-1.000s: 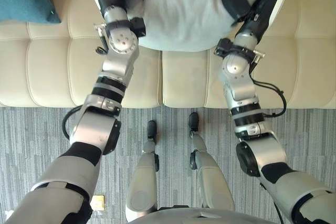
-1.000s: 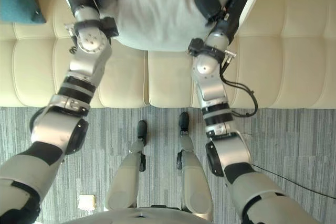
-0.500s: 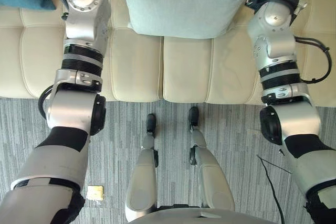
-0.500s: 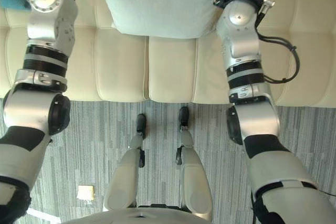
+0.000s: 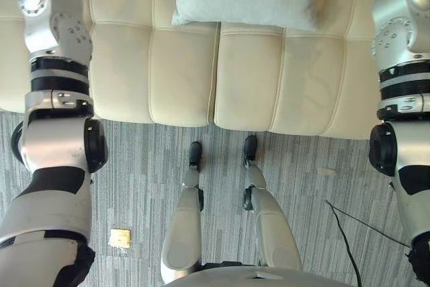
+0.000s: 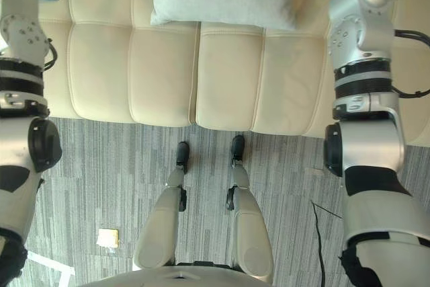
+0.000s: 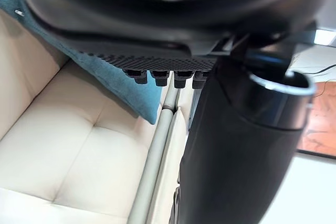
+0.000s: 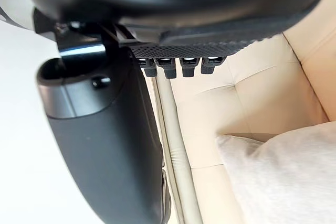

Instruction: Pick up cushions and gather them together orderly.

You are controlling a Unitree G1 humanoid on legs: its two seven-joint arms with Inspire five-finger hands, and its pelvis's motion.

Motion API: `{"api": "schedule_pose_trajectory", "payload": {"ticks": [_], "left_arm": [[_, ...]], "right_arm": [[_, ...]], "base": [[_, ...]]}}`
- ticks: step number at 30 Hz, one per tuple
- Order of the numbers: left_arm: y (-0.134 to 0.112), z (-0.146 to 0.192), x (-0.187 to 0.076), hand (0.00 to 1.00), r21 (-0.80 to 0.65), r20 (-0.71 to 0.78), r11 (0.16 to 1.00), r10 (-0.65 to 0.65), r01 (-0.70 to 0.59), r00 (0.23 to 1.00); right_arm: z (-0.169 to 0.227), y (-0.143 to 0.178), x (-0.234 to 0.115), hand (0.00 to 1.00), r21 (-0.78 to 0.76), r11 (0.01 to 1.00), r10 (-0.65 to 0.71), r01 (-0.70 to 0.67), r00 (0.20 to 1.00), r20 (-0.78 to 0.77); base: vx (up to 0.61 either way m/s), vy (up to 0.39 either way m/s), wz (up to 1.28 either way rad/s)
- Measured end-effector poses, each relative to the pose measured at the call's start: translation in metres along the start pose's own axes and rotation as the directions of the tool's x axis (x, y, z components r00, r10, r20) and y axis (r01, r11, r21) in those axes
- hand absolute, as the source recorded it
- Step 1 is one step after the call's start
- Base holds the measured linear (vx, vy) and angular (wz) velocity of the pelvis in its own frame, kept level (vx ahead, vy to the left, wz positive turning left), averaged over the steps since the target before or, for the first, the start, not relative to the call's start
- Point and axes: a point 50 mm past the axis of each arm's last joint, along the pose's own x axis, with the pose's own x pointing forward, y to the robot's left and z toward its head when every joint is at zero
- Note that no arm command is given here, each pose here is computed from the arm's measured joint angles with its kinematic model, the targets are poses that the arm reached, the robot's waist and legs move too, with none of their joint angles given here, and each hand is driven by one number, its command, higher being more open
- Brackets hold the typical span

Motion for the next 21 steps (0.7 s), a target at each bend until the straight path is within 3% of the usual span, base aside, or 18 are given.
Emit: {"api": "schedule_pose_trajectory", "payload": {"ticks": [6, 11, 14, 16, 18, 19, 20, 21], "left_arm": [[0.044, 0.016, 0.002, 1.00, -0.068, 0.080, 0.996, 0.059, -0.054, 0.995], [0.086, -0.015, -0.029, 1.00, 0.013, 0.038, 0.997, 0.076, -0.076, 0.996], [0.110, -0.052, -0.069, 1.00, 0.053, -0.049, 0.996, 0.081, -0.078, 0.996], [0.130, -0.086, -0.115, 1.00, 0.094, -0.153, 0.992, 0.102, -0.088, 0.983], [0.152, -0.124, -0.176, 1.00, 0.138, -0.313, 0.983, 0.156, -0.118, 0.937], [0.165, -0.145, -0.218, 1.00, 0.166, -0.428, 0.975, 0.208, -0.150, 0.880], [0.168, -0.150, -0.233, 1.00, 0.172, -0.465, 0.972, 0.225, -0.162, 0.856], [0.179, -0.162, -0.272, 1.00, 0.196, -0.555, 0.961, 0.273, -0.196, 0.786]], "right_arm": [[0.027, -0.018, 0.009, 1.00, 0.043, 0.999, -0.022, 0.019, 0.998, 0.065], [0.035, -0.045, -0.017, 1.00, 0.146, 0.989, -0.015, -0.015, 0.980, 0.201], [0.008, -0.085, -0.047, 1.00, 0.118, 0.993, -0.039, 0.018, 0.984, 0.173], [-0.021, -0.121, -0.082, 1.00, 0.078, 0.993, -0.094, 0.086, 0.990, 0.102], [-0.062, -0.158, -0.128, 1.00, -0.016, 0.983, -0.181, 0.181, 0.983, -0.039], [-0.087, -0.177, -0.163, 1.00, -0.091, 0.970, -0.235, 0.224, 0.961, -0.146], [-0.094, -0.182, -0.175, 1.00, -0.117, 0.966, -0.250, 0.231, 0.951, -0.182], [-0.113, -0.195, -0.211, 1.00, -0.175, 0.952, -0.293, 0.251, 0.913, -0.283]], "base": [[0.03, 0.065, -0.01], [0.03, 0.057, 0.04], [0.03, 0.051, 0.04], [0.03, 0.051, 0.01], [0.04, 0.046, 0.00], [0.04, 0.032, -0.01], [0.05, 0.029, -0.02], [0.05, 0.022, -0.01]]}}
